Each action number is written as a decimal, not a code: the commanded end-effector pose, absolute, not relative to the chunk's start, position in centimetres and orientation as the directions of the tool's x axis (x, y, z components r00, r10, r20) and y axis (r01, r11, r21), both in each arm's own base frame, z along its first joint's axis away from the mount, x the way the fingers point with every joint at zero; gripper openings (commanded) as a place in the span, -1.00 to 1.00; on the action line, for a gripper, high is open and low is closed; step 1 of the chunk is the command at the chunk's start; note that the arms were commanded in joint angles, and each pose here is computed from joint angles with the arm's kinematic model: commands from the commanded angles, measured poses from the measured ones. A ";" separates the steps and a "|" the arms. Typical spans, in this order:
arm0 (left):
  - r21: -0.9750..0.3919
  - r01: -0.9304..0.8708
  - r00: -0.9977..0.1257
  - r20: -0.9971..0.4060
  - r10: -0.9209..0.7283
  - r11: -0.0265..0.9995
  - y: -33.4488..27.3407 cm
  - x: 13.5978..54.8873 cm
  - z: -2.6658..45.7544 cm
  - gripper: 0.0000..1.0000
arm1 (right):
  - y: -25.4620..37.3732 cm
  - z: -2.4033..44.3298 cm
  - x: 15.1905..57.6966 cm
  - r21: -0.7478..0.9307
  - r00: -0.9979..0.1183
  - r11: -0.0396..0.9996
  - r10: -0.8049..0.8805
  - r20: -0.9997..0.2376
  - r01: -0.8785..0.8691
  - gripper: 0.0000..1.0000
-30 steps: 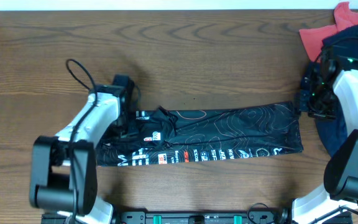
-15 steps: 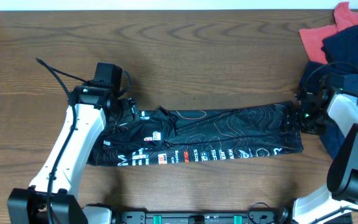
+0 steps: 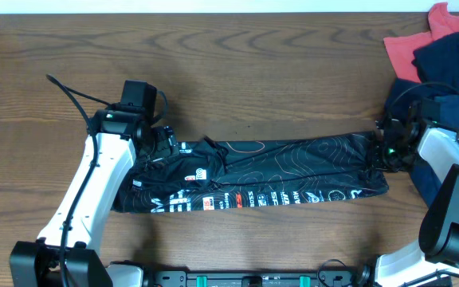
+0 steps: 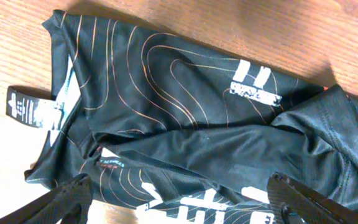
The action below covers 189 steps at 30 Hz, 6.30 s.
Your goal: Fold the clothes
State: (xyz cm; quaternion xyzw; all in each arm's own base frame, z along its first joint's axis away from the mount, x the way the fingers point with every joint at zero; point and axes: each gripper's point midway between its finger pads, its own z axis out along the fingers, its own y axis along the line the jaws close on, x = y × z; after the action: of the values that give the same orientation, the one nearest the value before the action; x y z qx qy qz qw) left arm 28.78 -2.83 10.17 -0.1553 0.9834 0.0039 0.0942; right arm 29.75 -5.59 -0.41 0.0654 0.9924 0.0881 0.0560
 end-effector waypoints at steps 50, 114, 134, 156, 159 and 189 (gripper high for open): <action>-0.010 -0.391 -0.908 -0.164 -0.387 0.920 -0.3 28.2 10.4 0.84 | 19.2 6.2 29.2 0.127 -0.990 0.983 -0.124 -0.074 -0.132 -0.96; 0.008 -0.361 -0.923 -0.148 -0.356 0.932 -0.2 27.8 10.1 0.96 | 21.1 6.6 25.4 0.229 -0.913 0.884 -0.394 -0.105 -0.408 -0.27; 0.078 -0.267 -0.944 0.180 -0.277 0.960 0.6 26.8 -1.1 0.96 | 14.8 11.1 29.0 0.135 -0.954 0.960 -0.212 -0.212 -0.243 0.60; 0.132 -0.270 -0.930 0.219 -0.294 0.954 2.2 27.1 -1.0 -0.73 | 11.4 10.7 29.1 0.006 -0.971 0.987 -0.154 -0.185 -0.158 0.56; 0.208 -0.344 -0.905 0.186 -0.383 0.916 5.1 28.0 1.0 -0.73 | 9.4 10.7 29.5 -0.037 -0.977 0.994 -0.105 -0.184 -0.100 0.56; 0.048 -0.077 -0.982 0.169 -0.084 0.996 -13.5 28.6 11.7 -0.87 | 1.6 10.8 30.2 -0.116 -0.984 0.990 0.066 -0.164 0.085 0.63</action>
State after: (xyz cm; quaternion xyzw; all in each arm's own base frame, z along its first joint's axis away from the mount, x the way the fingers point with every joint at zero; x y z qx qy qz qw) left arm 29.16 -11.65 11.23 -0.0298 0.9945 0.0275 -0.0970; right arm 30.26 2.03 10.90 0.0440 0.9941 -0.0528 0.0842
